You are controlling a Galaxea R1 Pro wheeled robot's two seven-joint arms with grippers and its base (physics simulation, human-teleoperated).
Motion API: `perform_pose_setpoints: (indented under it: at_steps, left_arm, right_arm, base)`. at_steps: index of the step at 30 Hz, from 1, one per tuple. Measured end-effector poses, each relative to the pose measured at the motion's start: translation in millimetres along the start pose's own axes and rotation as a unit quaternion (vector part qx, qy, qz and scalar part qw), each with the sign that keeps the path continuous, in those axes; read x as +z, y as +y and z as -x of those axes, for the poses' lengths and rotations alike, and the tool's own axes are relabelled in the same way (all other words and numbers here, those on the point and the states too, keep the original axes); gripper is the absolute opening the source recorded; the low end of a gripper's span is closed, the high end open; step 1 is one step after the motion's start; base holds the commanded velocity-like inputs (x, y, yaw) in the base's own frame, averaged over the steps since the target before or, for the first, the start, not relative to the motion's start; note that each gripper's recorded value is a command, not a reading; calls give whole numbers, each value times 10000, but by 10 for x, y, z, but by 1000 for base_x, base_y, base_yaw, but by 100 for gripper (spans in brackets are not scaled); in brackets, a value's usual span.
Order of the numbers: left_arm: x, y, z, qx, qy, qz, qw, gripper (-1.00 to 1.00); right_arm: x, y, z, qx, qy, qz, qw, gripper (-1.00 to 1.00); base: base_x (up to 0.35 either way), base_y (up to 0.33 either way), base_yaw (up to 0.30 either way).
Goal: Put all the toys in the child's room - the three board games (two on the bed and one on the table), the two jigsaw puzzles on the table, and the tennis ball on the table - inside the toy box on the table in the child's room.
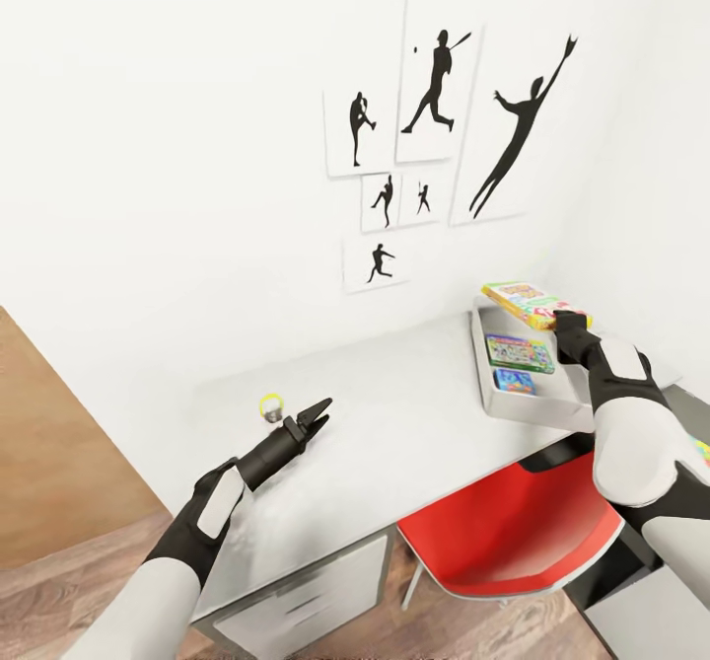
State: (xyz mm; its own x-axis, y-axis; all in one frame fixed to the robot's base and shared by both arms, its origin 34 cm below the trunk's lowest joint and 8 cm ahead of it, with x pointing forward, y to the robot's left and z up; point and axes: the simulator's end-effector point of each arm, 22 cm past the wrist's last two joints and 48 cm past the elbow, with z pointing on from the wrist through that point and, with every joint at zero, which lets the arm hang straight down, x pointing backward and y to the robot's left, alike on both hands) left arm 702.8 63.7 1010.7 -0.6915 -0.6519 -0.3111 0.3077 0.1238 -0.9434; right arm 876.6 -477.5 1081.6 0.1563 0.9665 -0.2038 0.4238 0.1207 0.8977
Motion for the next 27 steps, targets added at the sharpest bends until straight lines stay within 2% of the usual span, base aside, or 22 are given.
perform_pose_setpoints:
  at_steps: [4,9,12,17,22,27]
  left_arm:
    - [42,-139,54,-177,20,-175,9997,100]
    - [158,-324,108,-265,91,-240,9993,100]
    - [346,-466,77,-198,289,-13,9994,100]
    - [537,-631,69,-139,383,241,9989,100]
    - [742,-724,-102,-368,578,745,9949,100]
    - [814,-708,-271,-444,758,1032,9908,100]
  right_arm:
    - [26,-55,-26,3,22,-45,10000,-100]
    - [40,-83,-11,-9,4,-65,10000,-100]
    - [39,-95,40,-18,-32,-73,10000,-100]
    - [38,-104,119,-17,-85,-75,9999,-100]
    - [29,-105,208,-34,-151,-74,9999,-100]
    - [25,-103,247,-34,-182,-68,9998,-100]
  base:
    - [0,0,76]
    - [0,0,41]
    - [0,0,20]
    - [0,0,11]
    - [0,0,4]
    - [0,0,2]
